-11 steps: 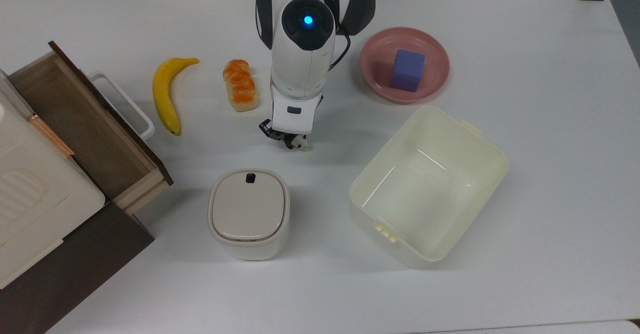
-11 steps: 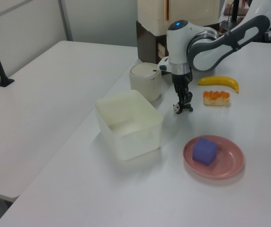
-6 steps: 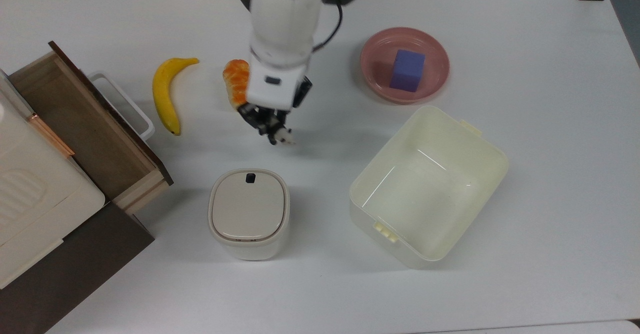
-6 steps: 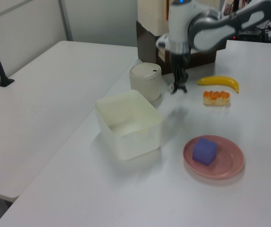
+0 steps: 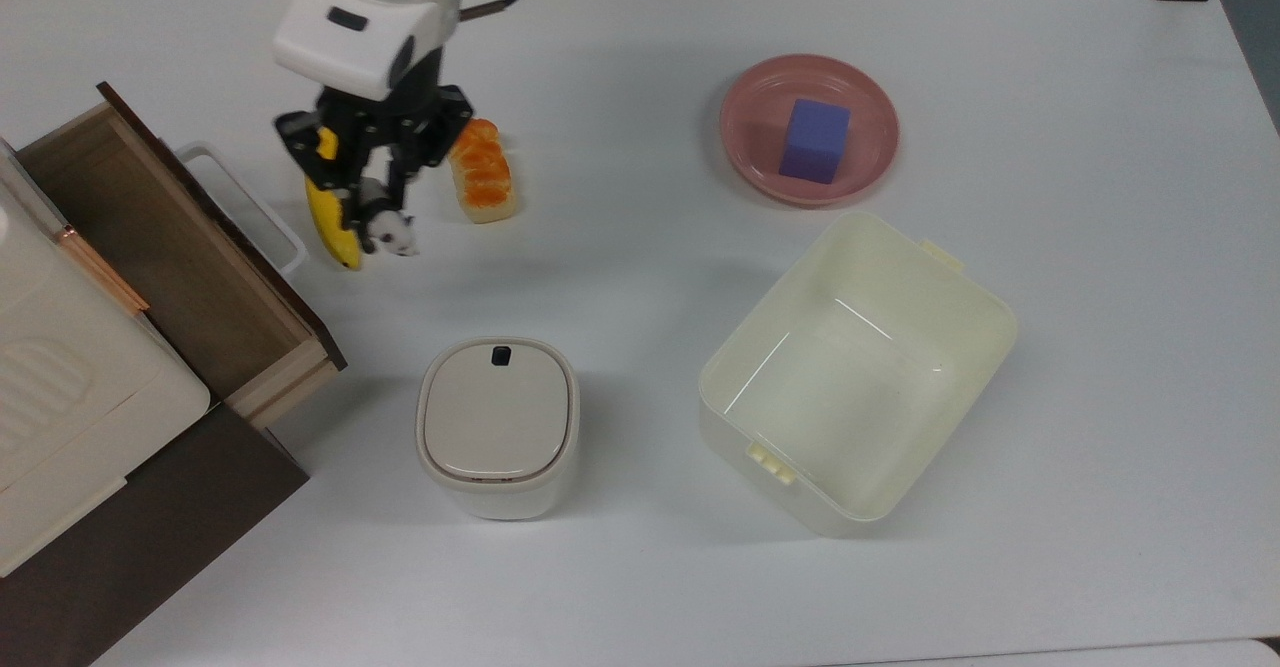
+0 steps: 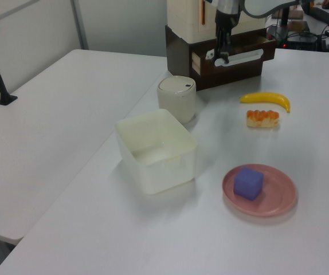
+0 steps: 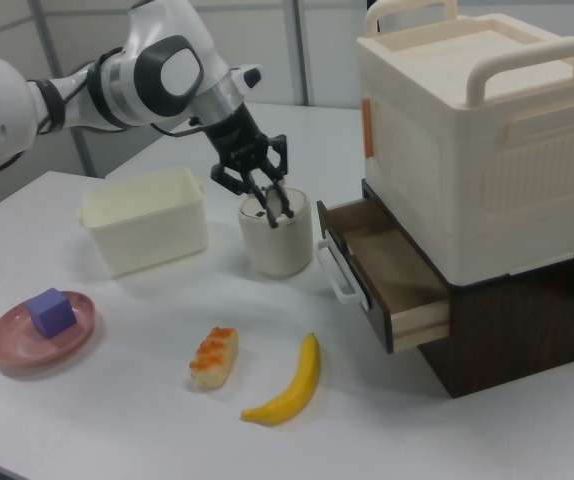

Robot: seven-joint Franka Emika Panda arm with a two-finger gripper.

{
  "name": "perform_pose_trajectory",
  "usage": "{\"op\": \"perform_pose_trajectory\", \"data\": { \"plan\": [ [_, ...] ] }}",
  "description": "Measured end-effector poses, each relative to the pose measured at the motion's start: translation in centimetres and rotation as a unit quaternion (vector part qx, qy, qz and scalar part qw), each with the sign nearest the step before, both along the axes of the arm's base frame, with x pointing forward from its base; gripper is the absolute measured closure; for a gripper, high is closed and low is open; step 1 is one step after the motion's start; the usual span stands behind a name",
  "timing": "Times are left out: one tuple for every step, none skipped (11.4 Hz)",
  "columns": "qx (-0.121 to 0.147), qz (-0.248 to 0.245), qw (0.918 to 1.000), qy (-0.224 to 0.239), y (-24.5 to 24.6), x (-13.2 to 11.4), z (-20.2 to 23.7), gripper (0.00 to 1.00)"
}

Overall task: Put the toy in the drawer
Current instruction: 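Carry the panda toy over the open wooden drawer, then lower the panda toy into the drawer and open the gripper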

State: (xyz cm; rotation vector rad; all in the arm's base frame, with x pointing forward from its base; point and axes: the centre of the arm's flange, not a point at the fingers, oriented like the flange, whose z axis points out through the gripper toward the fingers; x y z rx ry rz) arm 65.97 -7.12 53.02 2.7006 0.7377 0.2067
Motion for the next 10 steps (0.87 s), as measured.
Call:
{"op": "perform_pose_trajectory", "data": {
  "plan": [
    [-0.02,-0.006,0.9998,0.002,-1.6,-0.1,0.0,0.67],
    [-0.036,-0.014,0.9992,0.004,-3.4,-0.3,0.0,0.67],
    [-0.048,-0.017,0.9987,-0.007,-5.2,-0.3,0.2,0.67],
    [-0.054,-0.014,0.9982,-0.023,-7.0,-0.3,0.5,0.67],
    [-0.06,-0.009,0.9977,-0.032,-8.9,-0.4,0.5,0.67],
    [-0.065,-0.002,0.997,-0.041,-10.6,-0.4,0.6,0.67],
    [-0.069,0.002,0.9965,-0.046,-11.9,-0.5,0.5,0.67],
    [-0.07,0.004,0.9965,-0.045,-12.5,-0.4,0.0,0.67],
    [-0.069,0.004,0.9968,-0.041,-12.6,-0.3,-0.6,0.62],
    [-0.067,0.005,0.997,-0.038,-12.5,-0.1,-1.1,0.58]
  ]
}}
